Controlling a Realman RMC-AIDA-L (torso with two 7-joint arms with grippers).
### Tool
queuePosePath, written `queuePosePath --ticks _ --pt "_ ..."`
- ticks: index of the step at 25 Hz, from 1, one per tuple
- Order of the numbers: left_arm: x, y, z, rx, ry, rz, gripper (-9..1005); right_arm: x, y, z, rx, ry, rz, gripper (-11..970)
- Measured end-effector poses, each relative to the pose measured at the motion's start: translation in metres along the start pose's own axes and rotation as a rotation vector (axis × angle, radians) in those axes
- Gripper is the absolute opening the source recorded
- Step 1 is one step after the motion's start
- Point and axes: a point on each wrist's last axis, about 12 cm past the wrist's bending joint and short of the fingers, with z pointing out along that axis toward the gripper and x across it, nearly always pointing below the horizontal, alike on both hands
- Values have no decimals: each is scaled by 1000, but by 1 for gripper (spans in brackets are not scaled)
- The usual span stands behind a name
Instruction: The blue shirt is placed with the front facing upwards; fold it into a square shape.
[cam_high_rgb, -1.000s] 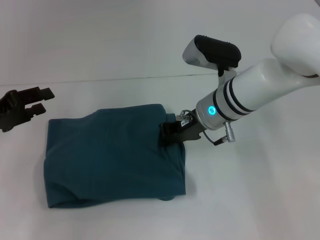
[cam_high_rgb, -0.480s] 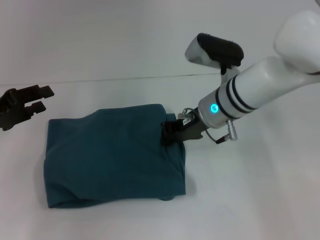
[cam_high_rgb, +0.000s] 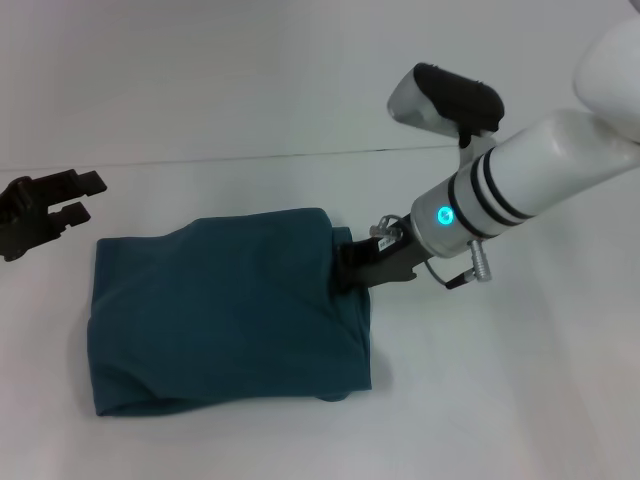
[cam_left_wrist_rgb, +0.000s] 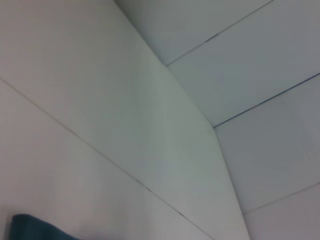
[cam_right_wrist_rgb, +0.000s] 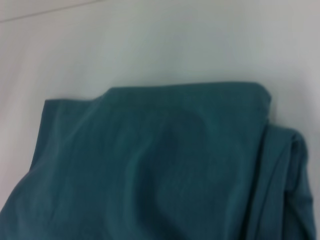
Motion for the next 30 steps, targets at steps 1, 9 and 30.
queuePosePath --ticks 1,9,30 --pt "0 0 1 1 2 -2 579 1 1 2 0 4 -6 66" --pt "1 1 0 -1 3 -6 579 -1 3 3 -5 -8 2 269" --pt "3 4 2 -12 -5 -2 578 3 5 16 -17 -48 53 471"
